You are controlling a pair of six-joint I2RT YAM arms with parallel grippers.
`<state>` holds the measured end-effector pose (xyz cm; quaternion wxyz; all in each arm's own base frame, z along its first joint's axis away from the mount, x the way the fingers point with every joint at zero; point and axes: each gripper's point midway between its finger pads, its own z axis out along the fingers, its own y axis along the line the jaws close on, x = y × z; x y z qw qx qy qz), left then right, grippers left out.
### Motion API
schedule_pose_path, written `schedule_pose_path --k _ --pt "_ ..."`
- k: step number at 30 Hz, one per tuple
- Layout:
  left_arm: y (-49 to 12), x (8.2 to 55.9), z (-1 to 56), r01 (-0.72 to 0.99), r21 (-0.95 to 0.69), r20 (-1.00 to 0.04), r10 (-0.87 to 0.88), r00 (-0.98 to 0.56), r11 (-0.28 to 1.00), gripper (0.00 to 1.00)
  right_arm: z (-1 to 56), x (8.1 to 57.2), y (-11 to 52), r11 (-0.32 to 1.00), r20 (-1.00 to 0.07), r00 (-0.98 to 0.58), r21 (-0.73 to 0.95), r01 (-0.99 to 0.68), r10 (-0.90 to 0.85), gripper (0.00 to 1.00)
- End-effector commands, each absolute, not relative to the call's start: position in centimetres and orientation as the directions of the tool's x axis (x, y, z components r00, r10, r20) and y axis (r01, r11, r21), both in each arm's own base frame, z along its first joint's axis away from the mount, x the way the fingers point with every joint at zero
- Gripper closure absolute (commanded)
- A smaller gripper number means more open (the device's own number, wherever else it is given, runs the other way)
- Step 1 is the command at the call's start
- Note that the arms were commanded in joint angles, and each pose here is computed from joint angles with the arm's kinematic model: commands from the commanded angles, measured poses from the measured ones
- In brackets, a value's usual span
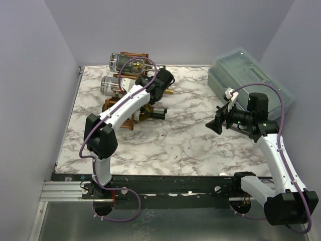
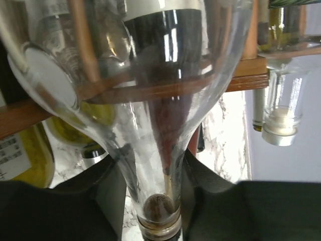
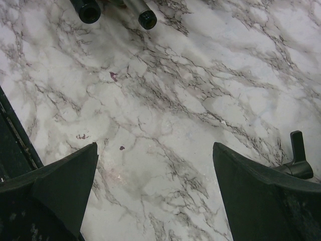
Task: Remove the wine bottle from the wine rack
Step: Pick up the wine bottle from the wine rack.
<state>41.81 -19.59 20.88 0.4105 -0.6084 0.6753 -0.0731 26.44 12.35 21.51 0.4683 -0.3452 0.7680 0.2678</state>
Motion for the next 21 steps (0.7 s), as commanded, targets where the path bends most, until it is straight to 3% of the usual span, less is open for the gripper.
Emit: schedule_pose_path --k 1,4,6,21 --pt "-19.5 42.1 21.9 -0.745 -0.613 -0.48 -0.873 0.086 0.264 0.77 21.0 26.7 12.2 0.626 -0.899 -0.32 0.069 -0.777 -0.298 0.0" --pt "-19.4 41.8 22.4 -0.737 -0.615 -0.495 -0.865 0.082 0.282 0.93 21.1 26.8 12.1 0.628 -0.9 -0.318 0.065 -0.776 -0.299 0.0" --pt "-19.4 41.5 22.8 -0.73 -0.619 -0.5 -0.862 0.083 0.289 0.97 21.1 26.8 12.1 0.629 -0.899 -0.317 0.063 -0.775 -0.301 0.0" --pt "-19.1 39.0 28.0 -0.644 -0.675 -0.544 -0.832 0.106 0.36 1.0 21.2 26.7 12.1 0.632 -0.901 -0.311 0.055 -0.773 -0.302 0.0"
